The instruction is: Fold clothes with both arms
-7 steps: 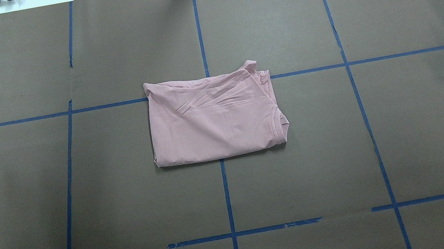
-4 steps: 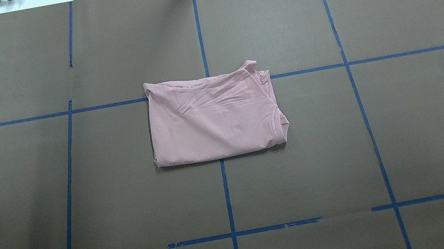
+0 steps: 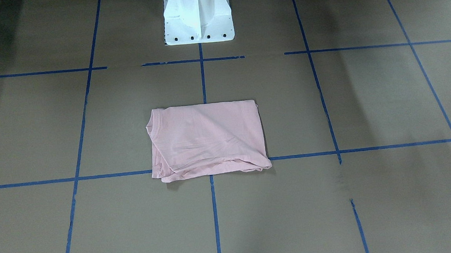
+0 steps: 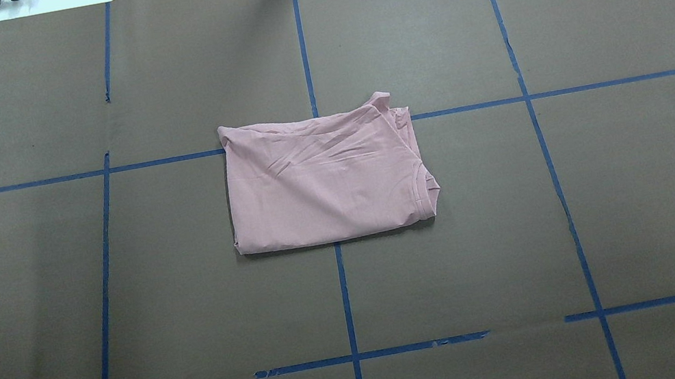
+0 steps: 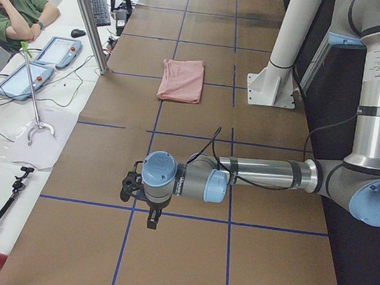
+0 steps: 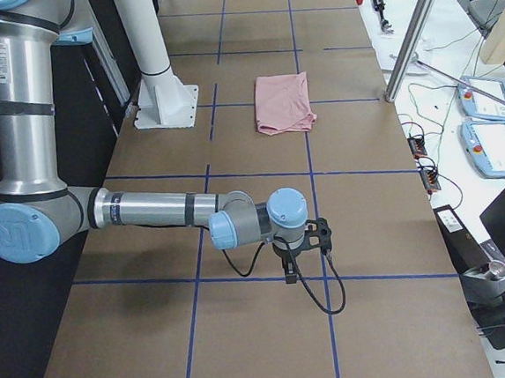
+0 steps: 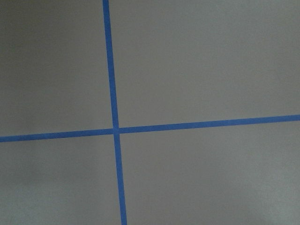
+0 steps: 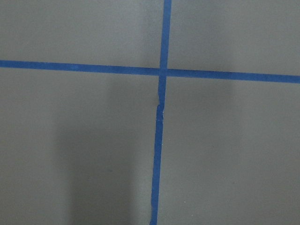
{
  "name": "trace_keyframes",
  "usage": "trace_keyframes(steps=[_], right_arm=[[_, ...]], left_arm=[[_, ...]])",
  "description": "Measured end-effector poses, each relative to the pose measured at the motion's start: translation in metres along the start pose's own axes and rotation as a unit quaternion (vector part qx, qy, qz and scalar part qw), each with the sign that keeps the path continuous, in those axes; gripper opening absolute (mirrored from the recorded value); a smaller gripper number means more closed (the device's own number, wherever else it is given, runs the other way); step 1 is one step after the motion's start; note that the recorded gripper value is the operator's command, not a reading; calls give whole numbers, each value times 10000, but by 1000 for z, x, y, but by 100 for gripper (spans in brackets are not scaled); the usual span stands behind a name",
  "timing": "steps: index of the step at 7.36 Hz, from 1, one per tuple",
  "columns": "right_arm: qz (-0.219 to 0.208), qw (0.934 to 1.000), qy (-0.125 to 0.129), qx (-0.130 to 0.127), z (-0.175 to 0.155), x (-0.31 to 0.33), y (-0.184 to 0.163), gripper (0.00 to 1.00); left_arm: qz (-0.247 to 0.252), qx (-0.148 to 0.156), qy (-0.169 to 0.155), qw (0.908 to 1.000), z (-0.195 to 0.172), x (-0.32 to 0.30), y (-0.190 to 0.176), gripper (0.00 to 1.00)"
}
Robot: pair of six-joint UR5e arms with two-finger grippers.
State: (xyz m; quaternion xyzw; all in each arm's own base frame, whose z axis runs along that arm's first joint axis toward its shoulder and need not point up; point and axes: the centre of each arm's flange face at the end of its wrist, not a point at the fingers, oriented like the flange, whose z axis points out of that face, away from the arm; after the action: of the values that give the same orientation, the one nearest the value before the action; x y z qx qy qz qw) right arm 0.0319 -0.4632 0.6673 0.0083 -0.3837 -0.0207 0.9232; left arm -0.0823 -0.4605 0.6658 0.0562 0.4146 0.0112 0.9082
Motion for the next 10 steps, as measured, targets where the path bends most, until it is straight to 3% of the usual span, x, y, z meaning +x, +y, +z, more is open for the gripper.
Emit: trace_keyframes(steps=[1,3,6,10], right_arm=[[86,9999,76,-61,-12,-2,-1,100],[216,9982,558,-48,-41,-5,-4,100],[285,9989,370,-64,-43,-8,0,100],[261,9991,322,-97,-40,-10,1,100]], left_arm=[[-137,3,13,9999,0,1,0,100],[-264,50,-103,9996,-3,3,-1,100],[-122,166,-346,9992,-12,12,-12,100],[16,276,-361,9990,-21,24,-16,100]])
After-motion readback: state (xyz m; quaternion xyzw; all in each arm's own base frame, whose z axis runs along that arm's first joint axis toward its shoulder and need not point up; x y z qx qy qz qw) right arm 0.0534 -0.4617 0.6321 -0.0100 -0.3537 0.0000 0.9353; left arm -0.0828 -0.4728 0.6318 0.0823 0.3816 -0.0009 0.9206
